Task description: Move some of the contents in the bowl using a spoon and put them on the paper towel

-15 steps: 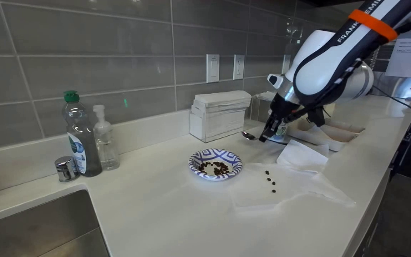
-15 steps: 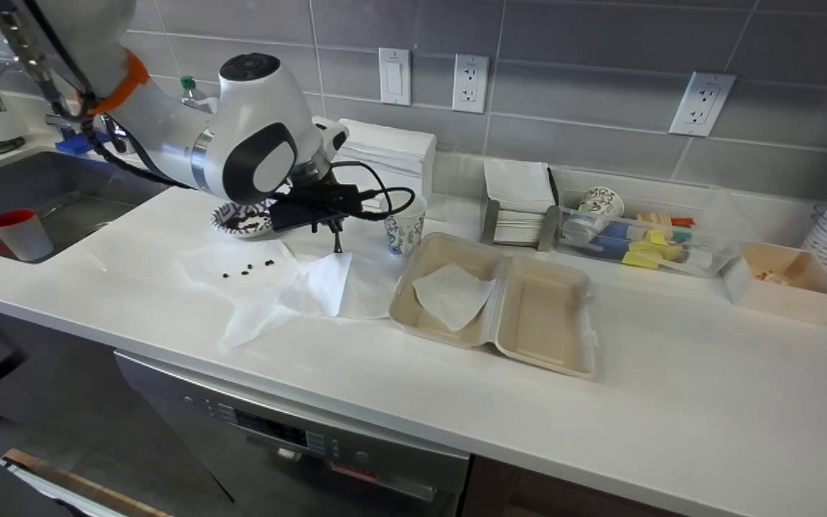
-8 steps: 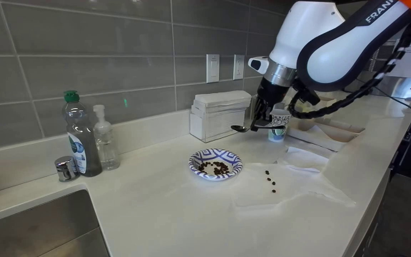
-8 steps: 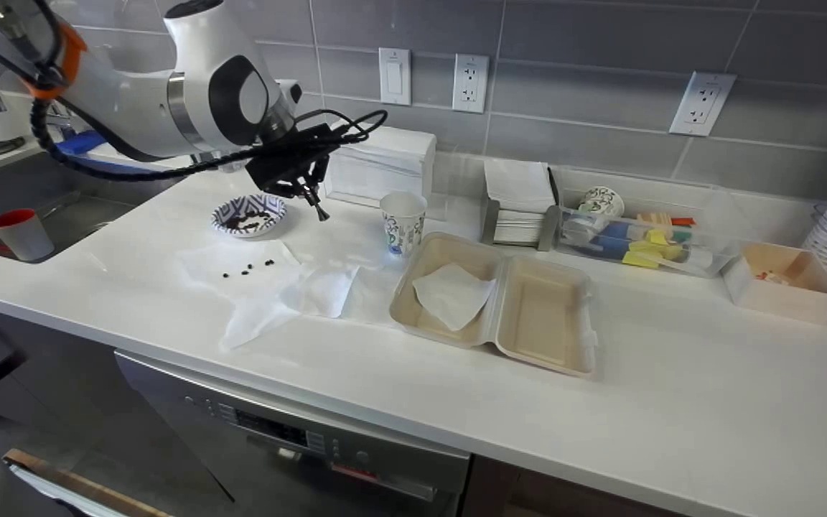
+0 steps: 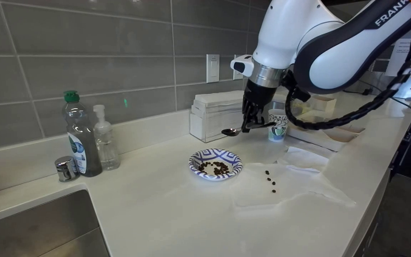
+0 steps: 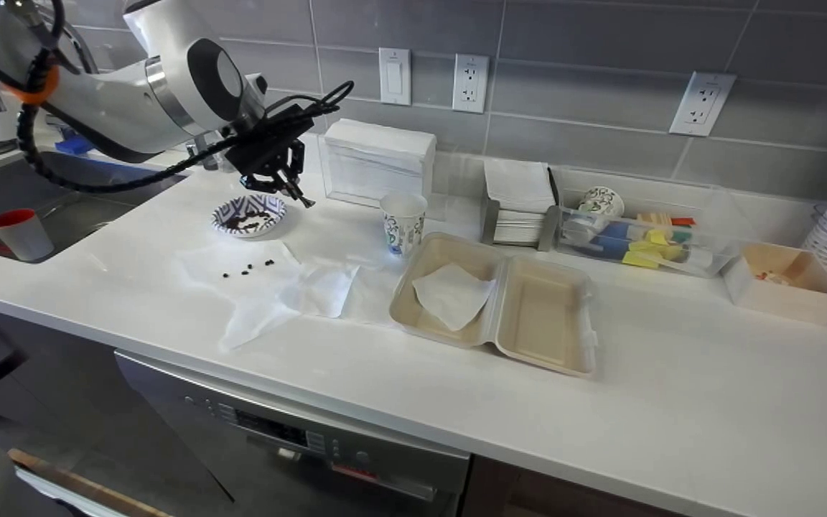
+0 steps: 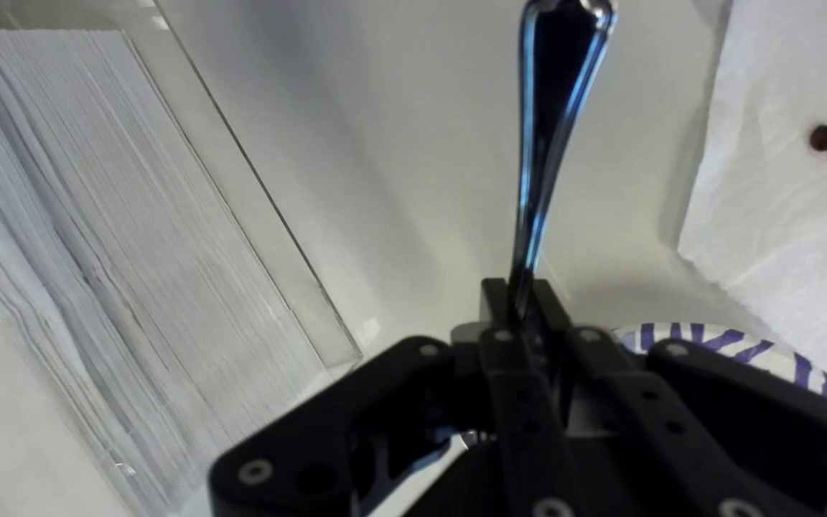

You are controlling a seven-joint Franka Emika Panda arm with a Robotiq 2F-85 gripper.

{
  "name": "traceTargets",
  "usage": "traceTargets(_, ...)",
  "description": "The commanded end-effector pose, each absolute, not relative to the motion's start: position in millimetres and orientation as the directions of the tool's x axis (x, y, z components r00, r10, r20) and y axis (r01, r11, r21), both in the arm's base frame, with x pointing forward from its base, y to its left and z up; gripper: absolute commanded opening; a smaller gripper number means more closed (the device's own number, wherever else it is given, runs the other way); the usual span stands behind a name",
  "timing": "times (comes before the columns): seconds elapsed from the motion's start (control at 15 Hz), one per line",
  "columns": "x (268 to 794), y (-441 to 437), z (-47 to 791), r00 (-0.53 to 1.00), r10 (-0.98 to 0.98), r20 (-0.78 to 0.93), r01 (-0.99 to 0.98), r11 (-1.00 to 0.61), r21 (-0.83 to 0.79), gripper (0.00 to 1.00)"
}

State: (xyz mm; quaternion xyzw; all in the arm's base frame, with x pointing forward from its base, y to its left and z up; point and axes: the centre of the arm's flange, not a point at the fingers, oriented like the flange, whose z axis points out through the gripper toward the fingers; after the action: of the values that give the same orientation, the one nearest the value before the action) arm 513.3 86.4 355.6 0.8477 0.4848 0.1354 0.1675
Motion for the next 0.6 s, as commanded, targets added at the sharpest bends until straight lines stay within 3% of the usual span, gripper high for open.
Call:
traceTargets(0.0, 513.8, 86.1, 355.2, 0.493, 0.867, 0.066, 0.777, -0.474, 0.415, 0.08)
traceTargets(0.07, 514.2, 86.1, 355.0, 0.493, 0.867, 0.066, 0.777, -0.473, 0.415, 0.02)
traceTargets(0.53, 514.7, 139.2, 340.3, 0.389, 0.921, 0.011, 0.850, -0.364, 0.380, 0.02)
